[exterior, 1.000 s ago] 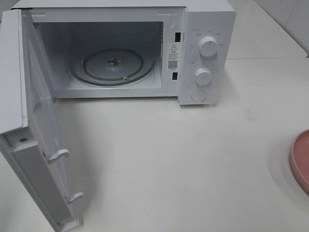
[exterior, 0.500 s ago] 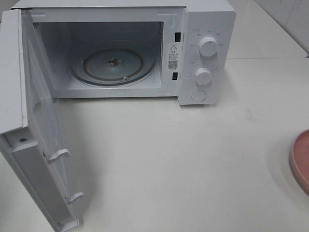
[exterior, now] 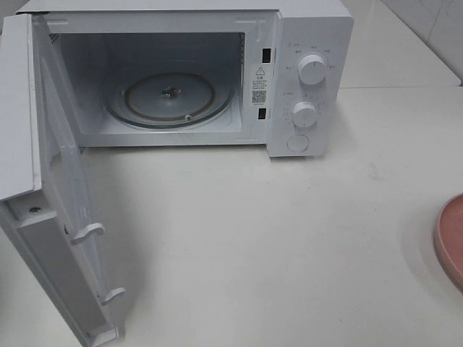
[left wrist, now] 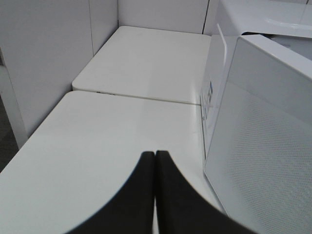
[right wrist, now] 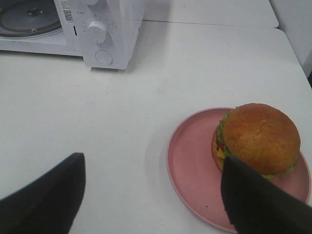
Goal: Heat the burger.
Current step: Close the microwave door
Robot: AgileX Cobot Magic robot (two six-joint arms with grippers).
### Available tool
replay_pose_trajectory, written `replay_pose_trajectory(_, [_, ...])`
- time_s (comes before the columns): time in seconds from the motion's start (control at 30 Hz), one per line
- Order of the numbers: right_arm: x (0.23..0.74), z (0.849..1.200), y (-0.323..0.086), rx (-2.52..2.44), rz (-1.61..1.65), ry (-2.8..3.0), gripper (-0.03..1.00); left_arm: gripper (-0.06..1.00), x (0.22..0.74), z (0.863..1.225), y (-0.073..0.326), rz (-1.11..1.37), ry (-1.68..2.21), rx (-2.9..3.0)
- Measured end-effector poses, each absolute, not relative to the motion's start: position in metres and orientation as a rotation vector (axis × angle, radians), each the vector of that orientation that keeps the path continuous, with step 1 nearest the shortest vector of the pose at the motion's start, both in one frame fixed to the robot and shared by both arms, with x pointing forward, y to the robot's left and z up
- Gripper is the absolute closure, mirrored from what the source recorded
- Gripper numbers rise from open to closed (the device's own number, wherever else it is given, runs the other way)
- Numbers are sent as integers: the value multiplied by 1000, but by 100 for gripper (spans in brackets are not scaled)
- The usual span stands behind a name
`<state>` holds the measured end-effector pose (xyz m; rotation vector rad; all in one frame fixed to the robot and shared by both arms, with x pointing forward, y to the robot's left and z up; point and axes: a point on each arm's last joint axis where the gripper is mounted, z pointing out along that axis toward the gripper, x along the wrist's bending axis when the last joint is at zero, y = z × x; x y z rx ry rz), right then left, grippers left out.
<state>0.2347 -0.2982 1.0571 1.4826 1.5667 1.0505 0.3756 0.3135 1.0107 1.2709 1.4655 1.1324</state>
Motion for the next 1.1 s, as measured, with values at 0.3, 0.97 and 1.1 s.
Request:
replay_pose_trajectory(0.3, [235,1057,-298,1483,1051,1567,21,94,397,1004,312,1168,1389,1317])
replay_pose_trajectory(0.97, [235,1057,-298,1483,1051,1567,21,94,444,966,274,827,1126,1474])
replay_pose_trajectory(1.1, [235,1057,-298,1483,1051,1567,21,94,449,963,259,790,1064,1531])
